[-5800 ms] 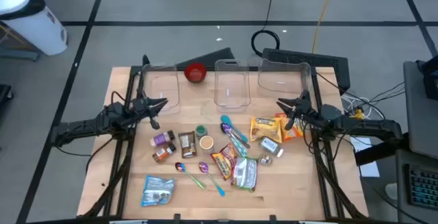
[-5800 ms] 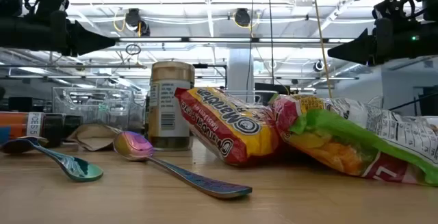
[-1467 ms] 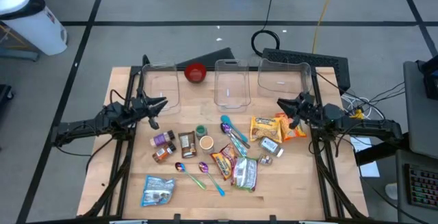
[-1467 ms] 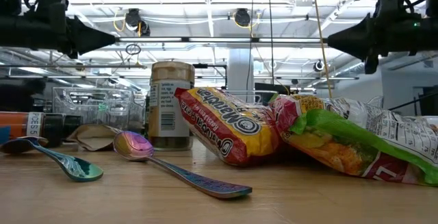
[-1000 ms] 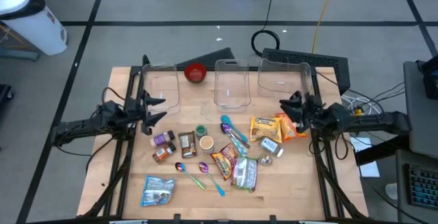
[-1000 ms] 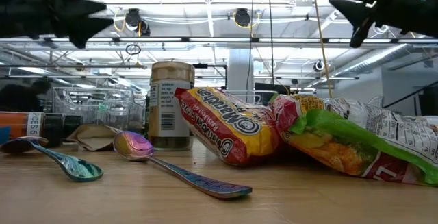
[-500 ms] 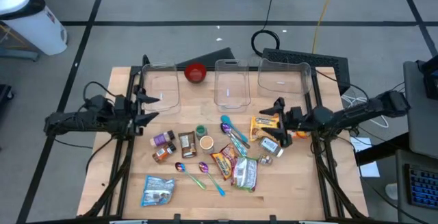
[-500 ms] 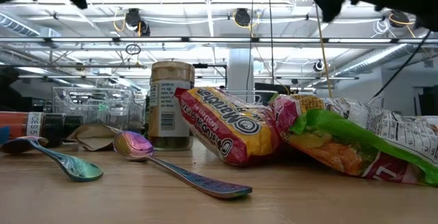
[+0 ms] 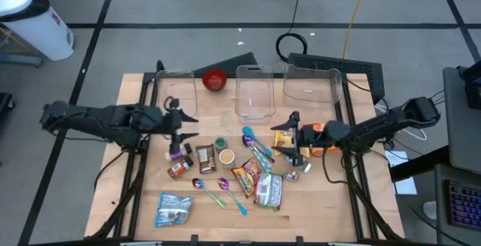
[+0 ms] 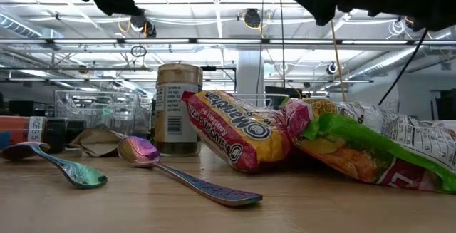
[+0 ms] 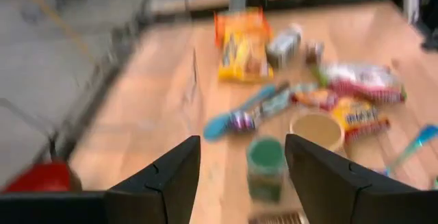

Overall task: Pick & Place Food Item
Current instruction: Put the violet seasoning bottle into the left transparent bin

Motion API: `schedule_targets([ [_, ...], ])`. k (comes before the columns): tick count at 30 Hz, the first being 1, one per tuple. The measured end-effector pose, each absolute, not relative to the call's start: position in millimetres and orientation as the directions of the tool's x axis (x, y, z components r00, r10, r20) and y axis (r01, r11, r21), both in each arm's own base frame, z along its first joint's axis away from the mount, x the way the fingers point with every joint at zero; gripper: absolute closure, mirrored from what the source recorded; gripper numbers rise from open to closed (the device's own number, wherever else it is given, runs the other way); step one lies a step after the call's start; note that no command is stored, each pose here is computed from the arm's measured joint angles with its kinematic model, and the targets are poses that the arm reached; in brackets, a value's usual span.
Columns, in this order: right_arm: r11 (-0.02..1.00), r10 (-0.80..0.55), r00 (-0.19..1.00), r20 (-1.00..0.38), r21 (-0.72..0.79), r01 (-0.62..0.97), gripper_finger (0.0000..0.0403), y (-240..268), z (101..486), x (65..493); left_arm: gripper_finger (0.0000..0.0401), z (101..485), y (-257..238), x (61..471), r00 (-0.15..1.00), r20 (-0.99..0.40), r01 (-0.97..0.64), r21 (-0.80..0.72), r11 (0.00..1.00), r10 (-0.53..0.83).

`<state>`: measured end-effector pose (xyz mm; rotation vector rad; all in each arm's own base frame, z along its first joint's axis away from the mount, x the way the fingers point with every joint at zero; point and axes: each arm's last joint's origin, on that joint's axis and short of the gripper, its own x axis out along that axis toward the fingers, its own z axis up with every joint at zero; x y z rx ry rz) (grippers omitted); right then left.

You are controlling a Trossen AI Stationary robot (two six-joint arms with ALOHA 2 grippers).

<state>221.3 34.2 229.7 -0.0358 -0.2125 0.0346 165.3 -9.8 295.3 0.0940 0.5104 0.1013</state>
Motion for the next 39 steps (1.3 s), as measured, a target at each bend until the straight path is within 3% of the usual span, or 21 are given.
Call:
schedule_targets([
  [13,0.997,0.042,0.999,0.025,-0.061,-0.04,0.0108,35,210,225,0.0183,272,-14,159,0.491,-0.869,-0.344,-0.125,0.93,0.064],
  [18,0.997,0.041,0.999,0.009,-0.063,-0.041,0.0108,35,208,225,0.0183,254,-15,153,0.341,-0.938,-0.458,-0.107,0.882,0.063],
  [23,0.999,0.041,0.999,-0.006,-0.031,-0.041,0.0108,35,207,225,0.0183,230,-21,147,0.239,-0.971,-0.441,-0.088,0.893,0.022],
  [34,0.999,0.037,0.999,-0.028,0.03,-0.036,0.0108,35,205,225,0.0183,192,-27,130,0.102,-0.995,-0.46,-0.05,0.886,-0.003],
  [39,0.999,0.033,0.999,-0.029,0.037,-0.032,0.0108,35,205,225,0.0183,182,-28,131,0.136,-0.991,-0.451,-0.071,0.89,-0.01],
])
